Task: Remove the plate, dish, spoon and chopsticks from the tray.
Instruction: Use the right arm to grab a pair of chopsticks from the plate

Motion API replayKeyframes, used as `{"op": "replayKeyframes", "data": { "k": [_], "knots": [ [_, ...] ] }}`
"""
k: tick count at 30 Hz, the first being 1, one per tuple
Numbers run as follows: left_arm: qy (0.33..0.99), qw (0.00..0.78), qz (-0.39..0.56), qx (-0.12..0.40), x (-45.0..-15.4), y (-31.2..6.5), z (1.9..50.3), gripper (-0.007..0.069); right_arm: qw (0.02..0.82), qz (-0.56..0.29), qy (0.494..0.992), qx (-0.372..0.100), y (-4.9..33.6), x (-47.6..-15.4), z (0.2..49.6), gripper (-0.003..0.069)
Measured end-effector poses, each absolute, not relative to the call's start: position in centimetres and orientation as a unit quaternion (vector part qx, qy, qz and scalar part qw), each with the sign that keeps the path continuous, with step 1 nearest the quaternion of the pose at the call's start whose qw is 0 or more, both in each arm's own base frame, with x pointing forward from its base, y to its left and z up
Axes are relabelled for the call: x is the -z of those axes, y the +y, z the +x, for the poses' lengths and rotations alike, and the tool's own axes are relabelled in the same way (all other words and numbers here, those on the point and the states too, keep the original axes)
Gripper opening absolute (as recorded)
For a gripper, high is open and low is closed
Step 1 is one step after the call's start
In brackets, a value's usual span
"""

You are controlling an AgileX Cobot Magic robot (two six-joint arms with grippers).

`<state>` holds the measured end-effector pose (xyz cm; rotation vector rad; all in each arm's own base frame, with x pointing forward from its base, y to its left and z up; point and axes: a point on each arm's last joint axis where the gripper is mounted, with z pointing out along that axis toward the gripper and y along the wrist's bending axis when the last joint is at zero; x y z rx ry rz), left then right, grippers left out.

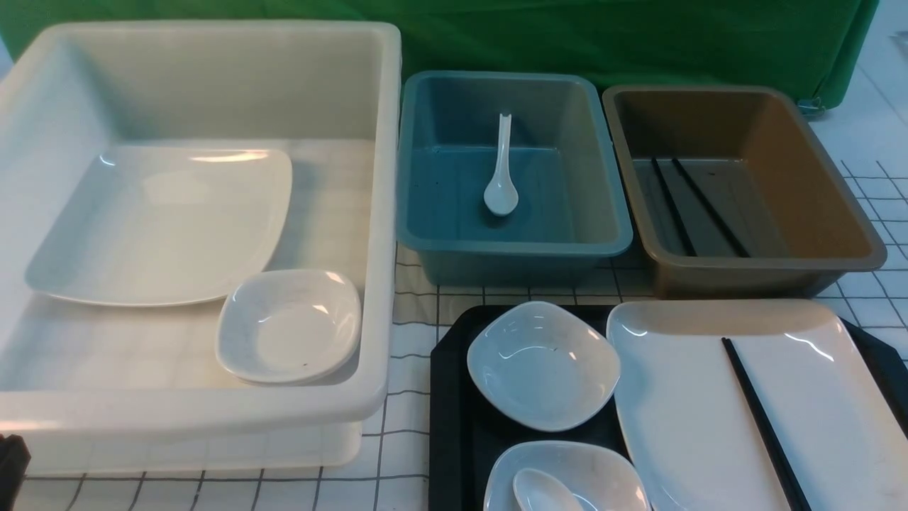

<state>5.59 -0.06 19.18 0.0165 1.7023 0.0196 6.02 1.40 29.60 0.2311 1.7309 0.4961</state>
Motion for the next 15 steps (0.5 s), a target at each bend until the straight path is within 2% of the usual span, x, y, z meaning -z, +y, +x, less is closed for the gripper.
{"op": "replayKeyframes", "data": {
  "k": [2,5,9,11,15],
  "knots": [
    [0.752,0.659,0.007,-0.009,-19.2,-0.1,5.6,0.0021,0.540,0.073,0.823,-0.161,1.6,-30.4,7.5,0.0018],
    [0.752,0.659,0.008,-0.009,-19.2,-0.1,5.6,0.0021,0.392,0.053,0.912,-0.110,2.0,-29.2,10.2,0.0022],
    [0.752,0.659,0.008,-0.009,-19.2,-0.1,5.6,0.0021,0.227,0.023,0.971,-0.066,2.5,-25.7,13.7,0.0075],
    [0.752,0.659,0.008,-0.009,-19.2,-0.1,5.6,0.0021,0.164,0.007,0.985,-0.052,2.8,-23.8,15.4,0.0160],
    [0.752,0.659,0.008,-0.009,-19.2,-0.1,5.6,0.0021,0.096,-0.028,0.994,-0.038,3.4,-21.0,17.4,0.0328]
  ]
}}
